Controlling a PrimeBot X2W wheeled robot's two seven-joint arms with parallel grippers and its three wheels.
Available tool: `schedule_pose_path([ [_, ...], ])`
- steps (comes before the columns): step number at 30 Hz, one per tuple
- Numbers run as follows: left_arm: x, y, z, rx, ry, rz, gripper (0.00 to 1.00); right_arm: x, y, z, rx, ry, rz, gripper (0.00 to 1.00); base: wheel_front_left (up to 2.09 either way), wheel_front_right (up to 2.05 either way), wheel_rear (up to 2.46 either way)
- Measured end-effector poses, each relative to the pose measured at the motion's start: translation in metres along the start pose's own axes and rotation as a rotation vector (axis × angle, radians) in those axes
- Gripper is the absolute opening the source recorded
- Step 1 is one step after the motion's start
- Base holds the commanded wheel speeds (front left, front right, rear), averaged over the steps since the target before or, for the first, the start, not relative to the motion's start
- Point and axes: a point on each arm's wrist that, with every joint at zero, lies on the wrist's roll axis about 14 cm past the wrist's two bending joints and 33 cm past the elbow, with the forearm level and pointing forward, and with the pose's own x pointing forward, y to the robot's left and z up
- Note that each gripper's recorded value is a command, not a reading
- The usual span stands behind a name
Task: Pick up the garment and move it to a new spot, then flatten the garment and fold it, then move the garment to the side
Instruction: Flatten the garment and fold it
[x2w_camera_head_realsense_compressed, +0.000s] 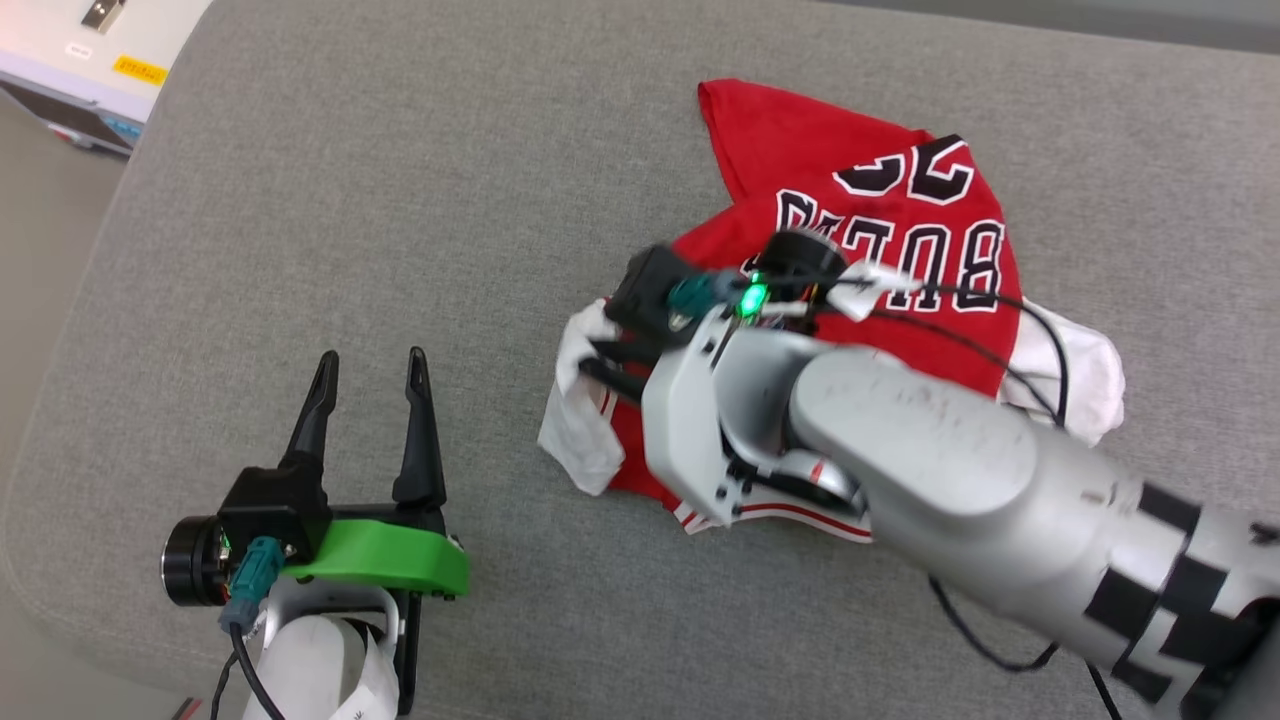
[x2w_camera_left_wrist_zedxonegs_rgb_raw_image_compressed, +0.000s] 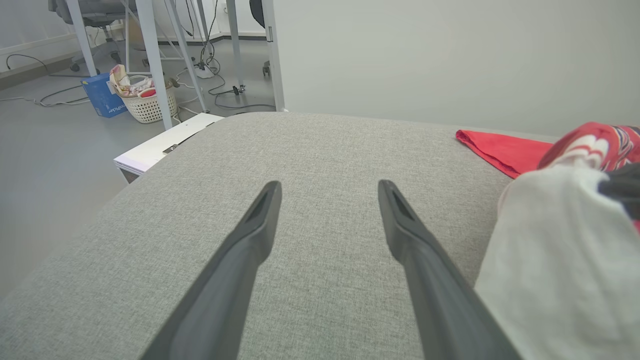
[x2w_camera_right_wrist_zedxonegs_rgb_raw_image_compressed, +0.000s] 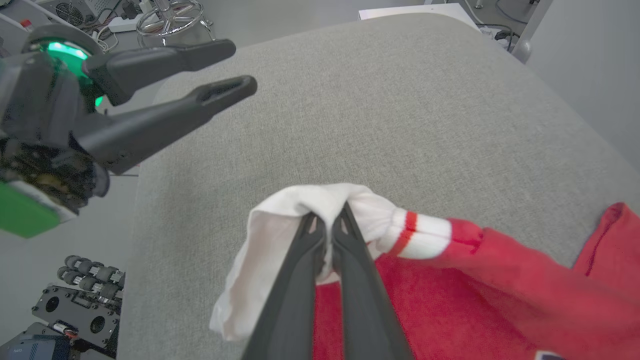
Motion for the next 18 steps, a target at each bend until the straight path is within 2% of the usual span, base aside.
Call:
schedule_pose_path([
  [5,0.005,0.005,-0.006,-0.001,0.016,0.019,1.0,0.008,0.02,-0.077,0.029,0.226,0.027,0.0,0.0,0.0,0.0],
  [7,0.006,0.005,-0.008,0.0,0.022,0.023,1.0,0.007,0.02,-0.094,0.044,0.262,0.022,0.0,0.0,0.0,0.0],
  [12,0.007,0.004,-0.013,-0.001,0.033,0.019,1.0,0.009,0.016,-0.091,0.051,0.204,0.01,0.0,0.0,0.0,0.0],
  [13,0.007,0.003,-0.013,-0.001,0.032,0.017,1.0,0.009,0.015,-0.088,0.049,0.182,0.004,0.16,0.0,0.0,0.0],
  [14,0.007,0.003,-0.012,-0.002,0.03,0.016,1.0,0.008,0.013,-0.083,0.047,0.154,-0.003,0.47,0.0,0.0,0.0],
  [15,0.007,0.002,-0.01,-0.003,0.026,0.015,1.0,0.007,0.011,-0.077,0.048,0.118,-0.01,1.0,0.0,0.0,0.0],
  [18,0.006,0.002,-0.004,-0.002,0.008,0.014,1.0,0.001,0.005,-0.053,0.034,0.001,-0.033,1.0,0.0,0.0,0.0],
])
